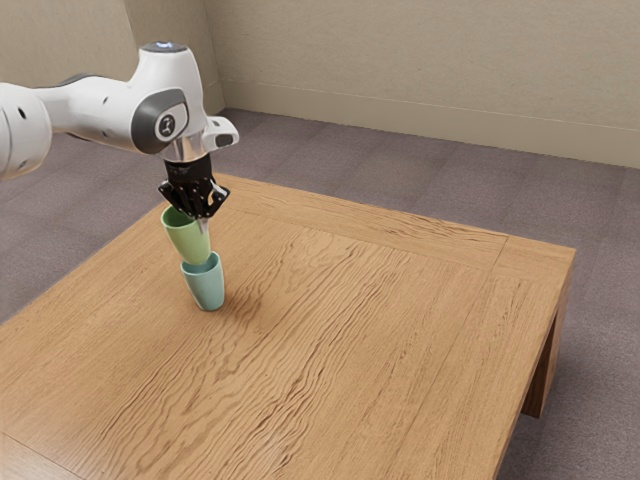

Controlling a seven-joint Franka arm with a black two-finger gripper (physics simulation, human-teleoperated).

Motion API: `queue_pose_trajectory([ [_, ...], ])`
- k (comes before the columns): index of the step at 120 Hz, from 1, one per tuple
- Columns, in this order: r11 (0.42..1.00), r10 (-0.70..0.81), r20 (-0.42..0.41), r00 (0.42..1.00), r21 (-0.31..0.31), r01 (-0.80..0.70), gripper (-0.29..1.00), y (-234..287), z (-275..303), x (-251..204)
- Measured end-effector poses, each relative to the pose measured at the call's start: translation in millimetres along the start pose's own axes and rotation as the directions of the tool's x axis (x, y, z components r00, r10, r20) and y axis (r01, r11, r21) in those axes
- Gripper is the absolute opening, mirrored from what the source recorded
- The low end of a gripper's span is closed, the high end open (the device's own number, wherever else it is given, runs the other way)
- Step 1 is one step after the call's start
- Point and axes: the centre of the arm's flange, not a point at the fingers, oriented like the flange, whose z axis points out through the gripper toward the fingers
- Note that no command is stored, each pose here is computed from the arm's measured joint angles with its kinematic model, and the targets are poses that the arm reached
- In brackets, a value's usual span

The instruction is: Place the right cup onto the left cup

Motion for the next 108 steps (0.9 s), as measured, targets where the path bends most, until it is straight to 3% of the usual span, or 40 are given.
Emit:
queue_pose_trajectory([
  [108, 1.0, 0.006, 0.031, 1.0, 0.002, -0.006, -0.08, 0.1, 27.4, 10.5],
])
